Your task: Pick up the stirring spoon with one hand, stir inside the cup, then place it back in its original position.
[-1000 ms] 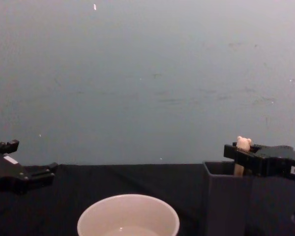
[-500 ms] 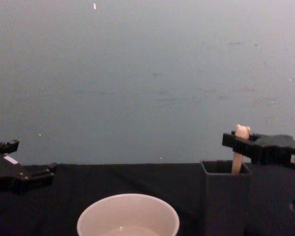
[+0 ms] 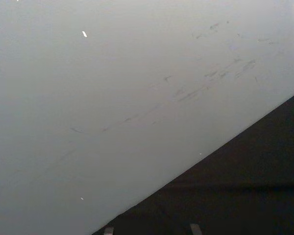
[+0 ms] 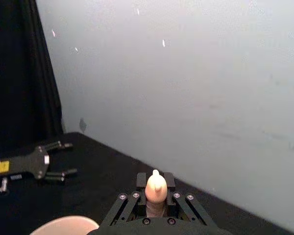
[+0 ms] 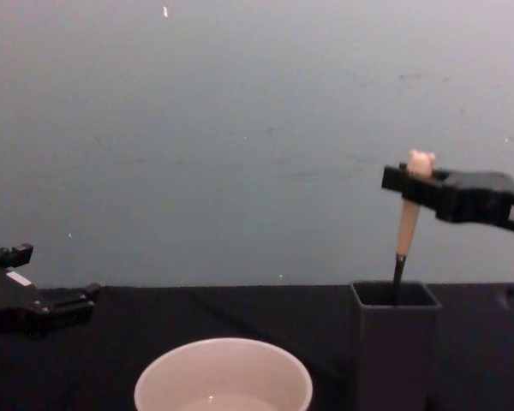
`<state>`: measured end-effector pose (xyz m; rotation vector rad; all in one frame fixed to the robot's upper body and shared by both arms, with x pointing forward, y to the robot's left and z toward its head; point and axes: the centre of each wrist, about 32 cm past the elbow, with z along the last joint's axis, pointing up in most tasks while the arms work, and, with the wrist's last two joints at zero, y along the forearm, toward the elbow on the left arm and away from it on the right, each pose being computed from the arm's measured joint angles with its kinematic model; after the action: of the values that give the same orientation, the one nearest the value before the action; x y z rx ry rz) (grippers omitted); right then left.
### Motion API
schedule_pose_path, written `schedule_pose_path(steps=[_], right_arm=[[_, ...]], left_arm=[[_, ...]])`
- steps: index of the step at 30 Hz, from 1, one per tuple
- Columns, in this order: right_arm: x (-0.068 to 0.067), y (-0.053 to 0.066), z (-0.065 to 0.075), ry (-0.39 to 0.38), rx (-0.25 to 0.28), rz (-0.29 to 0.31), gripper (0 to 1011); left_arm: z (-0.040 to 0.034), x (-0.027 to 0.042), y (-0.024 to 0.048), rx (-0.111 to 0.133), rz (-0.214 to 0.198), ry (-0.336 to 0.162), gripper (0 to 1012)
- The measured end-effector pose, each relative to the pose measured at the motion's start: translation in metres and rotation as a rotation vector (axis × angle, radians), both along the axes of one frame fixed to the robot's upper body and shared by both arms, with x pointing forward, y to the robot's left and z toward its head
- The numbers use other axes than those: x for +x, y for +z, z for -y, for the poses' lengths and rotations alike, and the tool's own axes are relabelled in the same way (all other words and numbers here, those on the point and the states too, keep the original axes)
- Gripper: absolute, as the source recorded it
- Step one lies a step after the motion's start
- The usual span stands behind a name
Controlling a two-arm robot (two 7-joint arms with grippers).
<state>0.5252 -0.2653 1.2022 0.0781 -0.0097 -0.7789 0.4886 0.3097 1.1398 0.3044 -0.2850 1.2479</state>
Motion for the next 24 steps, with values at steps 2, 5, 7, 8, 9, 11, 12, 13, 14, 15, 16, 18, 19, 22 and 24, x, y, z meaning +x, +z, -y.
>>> schedule_pose_path(steps=[2, 5, 7, 8, 9, 11, 12, 13, 14, 15, 16, 18, 19, 22, 24], right_arm=[[0.000, 0.004, 0.000, 0.004, 0.003, 0.016, 210], [-0.001, 0.010, 0.001, 0.010, 0.008, 0.042, 209], [-0.001, 0.013, 0.001, 0.011, 0.012, 0.054, 209], [-0.001, 0.016, 0.001, 0.013, 0.015, 0.065, 209], [-0.001, 0.017, 0.001, 0.014, 0.018, 0.071, 210], [-0.001, 0.020, 0.001, 0.019, 0.024, 0.087, 210], [-0.001, 0.021, 0.001, 0.020, 0.025, 0.091, 209], [-0.001, 0.023, 0.001, 0.022, 0.029, 0.100, 209], [-0.001, 0.023, 0.001, 0.022, 0.029, 0.100, 210], [0.000, 0.025, 0.001, 0.024, 0.033, 0.107, 209], [0.000, 0.025, 0.000, 0.025, 0.035, 0.110, 210], [0.001, 0.027, -0.001, 0.029, 0.042, 0.119, 209], [0.002, 0.028, -0.003, 0.035, 0.045, 0.124, 209], [0.005, 0.029, -0.007, 0.046, 0.048, 0.127, 209], [0.007, 0.029, -0.010, 0.054, 0.047, 0.127, 209]], left_arm=[[0.0000, 0.0000, 0.0000, 0.000, 0.000, 0.000, 1001], [0.0000, 0.0000, 0.0000, 0.000, 0.000, 0.000, 1001], [0.0000, 0.0000, 0.0000, 0.000, 0.000, 0.000, 1001], [0.0000, 0.0000, 0.0000, 0.000, 0.000, 0.000, 1001], [0.0000, 0.0000, 0.0000, 0.000, 0.000, 0.000, 1001], [0.0000, 0.0000, 0.0000, 0.000, 0.000, 0.000, 1001], [0.0000, 0.0000, 0.0000, 0.000, 0.000, 0.000, 1001], [0.0000, 0.0000, 0.0000, 0.000, 0.000, 0.000, 1001], [0.0000, 0.0000, 0.0000, 0.000, 0.000, 0.000, 1001], [0.0000, 0.0000, 0.0000, 0.000, 0.000, 0.000, 1001], [0.0000, 0.0000, 0.0000, 0.000, 0.000, 0.000, 1001], [0.0000, 0.0000, 0.0000, 0.000, 0.000, 0.000, 1001], [0.0000, 0.0000, 0.0000, 0.000, 0.000, 0.000, 1001], [0.0000, 0.0000, 0.0000, 0.000, 0.000, 0.000, 1001], [0.0000, 0.0000, 0.0000, 0.000, 0.000, 0.000, 1001]])
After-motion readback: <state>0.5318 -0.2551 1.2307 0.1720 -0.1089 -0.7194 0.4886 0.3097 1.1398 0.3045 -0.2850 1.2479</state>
